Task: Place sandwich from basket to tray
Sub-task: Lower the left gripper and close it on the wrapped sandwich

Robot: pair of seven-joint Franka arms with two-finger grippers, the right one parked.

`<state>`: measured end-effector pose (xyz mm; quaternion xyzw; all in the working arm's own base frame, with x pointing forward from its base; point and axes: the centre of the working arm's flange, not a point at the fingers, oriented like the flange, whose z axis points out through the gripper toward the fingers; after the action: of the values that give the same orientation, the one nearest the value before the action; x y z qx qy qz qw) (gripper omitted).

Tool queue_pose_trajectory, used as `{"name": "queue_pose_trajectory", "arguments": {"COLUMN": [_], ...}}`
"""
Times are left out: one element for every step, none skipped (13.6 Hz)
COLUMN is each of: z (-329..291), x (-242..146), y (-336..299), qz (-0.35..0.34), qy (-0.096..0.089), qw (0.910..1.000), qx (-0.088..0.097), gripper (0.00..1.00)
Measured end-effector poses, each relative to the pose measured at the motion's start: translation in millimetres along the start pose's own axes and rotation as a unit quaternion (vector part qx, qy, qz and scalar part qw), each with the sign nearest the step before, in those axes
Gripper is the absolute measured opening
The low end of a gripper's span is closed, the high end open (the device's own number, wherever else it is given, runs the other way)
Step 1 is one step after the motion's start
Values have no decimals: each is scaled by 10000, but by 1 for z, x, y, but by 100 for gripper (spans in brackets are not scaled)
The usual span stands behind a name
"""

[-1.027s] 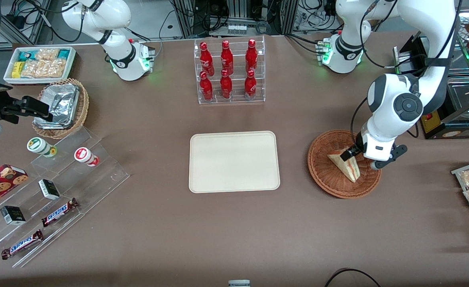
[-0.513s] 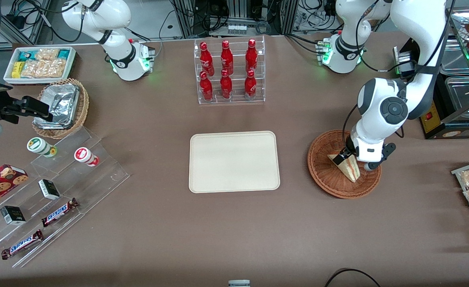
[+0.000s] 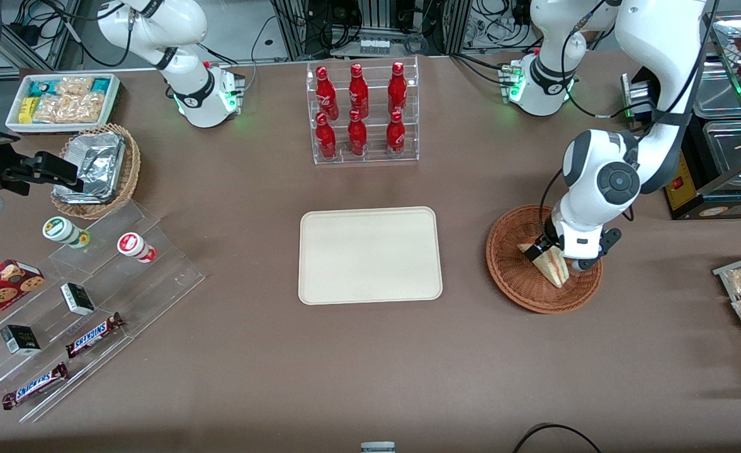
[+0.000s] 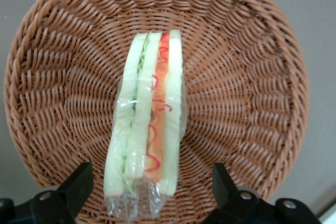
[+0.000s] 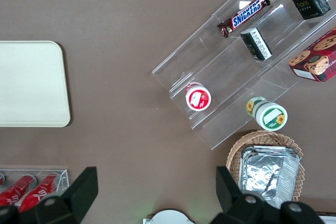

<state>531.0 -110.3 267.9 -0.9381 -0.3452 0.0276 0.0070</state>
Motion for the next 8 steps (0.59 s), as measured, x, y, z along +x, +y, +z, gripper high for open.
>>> {"name": "queue_pose_trajectory", "arguments": {"z": [4, 6, 8, 9, 8, 9, 9, 9], "x": [1, 1, 1, 1, 1, 1, 1, 2], "y": [-1, -1, -1, -1, -1, -2, -2, -3], "qz": [-10, -13, -13, -10, 5, 82, 202, 317], "qy": [-24, -42, -52, -55, -53, -52, -63, -81], "qw": [10000, 10000, 10000, 10000, 10000, 9999, 9997, 9994], "qx": [23, 41, 51, 55, 56, 67, 87, 110], "gripper": [100, 93, 93, 86, 73, 63, 51, 42]}}
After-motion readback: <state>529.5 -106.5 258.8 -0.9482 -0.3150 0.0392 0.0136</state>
